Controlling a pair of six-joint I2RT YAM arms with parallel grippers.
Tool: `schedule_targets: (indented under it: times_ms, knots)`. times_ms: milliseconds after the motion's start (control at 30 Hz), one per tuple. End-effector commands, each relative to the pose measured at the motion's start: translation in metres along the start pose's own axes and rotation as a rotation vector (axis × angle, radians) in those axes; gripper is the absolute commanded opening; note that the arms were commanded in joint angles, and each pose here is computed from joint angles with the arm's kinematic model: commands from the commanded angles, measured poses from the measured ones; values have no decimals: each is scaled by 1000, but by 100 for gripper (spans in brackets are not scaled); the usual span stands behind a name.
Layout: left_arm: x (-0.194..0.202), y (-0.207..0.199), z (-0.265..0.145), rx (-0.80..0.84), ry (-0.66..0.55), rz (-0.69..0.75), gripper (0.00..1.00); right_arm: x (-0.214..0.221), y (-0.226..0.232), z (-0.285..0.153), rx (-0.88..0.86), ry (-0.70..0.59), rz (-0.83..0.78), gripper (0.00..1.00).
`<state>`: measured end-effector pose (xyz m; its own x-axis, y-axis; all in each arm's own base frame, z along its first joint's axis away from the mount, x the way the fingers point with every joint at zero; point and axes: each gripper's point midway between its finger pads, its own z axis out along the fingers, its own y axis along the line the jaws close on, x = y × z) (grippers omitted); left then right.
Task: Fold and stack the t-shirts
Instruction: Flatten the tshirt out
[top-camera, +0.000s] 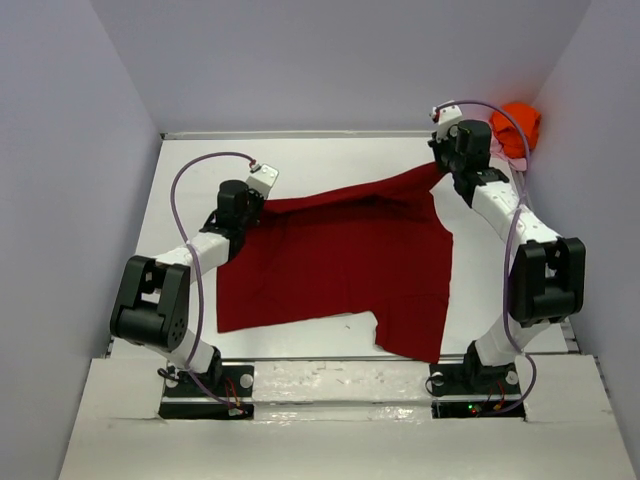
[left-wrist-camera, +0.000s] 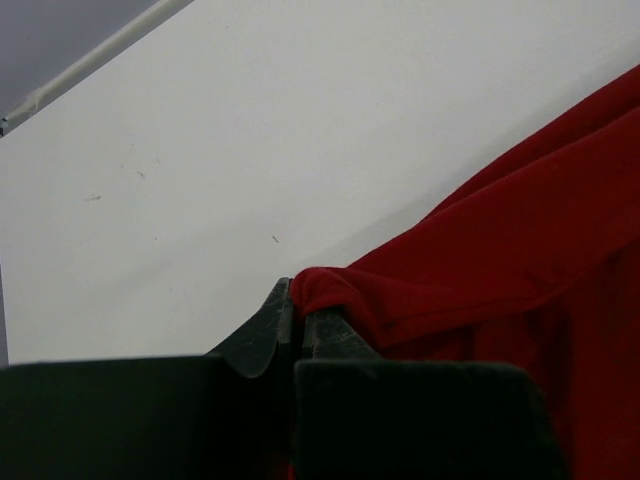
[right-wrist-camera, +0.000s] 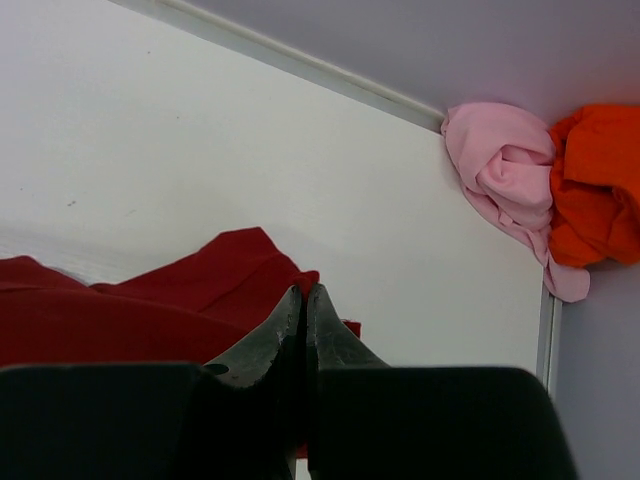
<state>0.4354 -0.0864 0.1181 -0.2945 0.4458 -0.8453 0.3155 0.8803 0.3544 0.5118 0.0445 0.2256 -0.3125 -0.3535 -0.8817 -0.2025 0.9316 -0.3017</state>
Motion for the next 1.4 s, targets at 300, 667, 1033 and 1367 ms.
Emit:
schedule_targets:
  times_ms: [300, 667, 1033, 1367]
  knots:
    - [-35, 12, -3, -30, -83, -2, 0, 58, 57, 43, -200, 151, 68, 0]
    - [-31, 7, 0, -22, -69, 4, 0, 98, 118, 79, -244, 258, -10, 31]
    - [-27, 3, 4, -8, -58, 9, 0, 54, 60, 45, -78, 159, -108, 54]
    - [-26, 1, 4, -5, -53, 14, 0, 100, 59, 51, -85, 250, -78, 46]
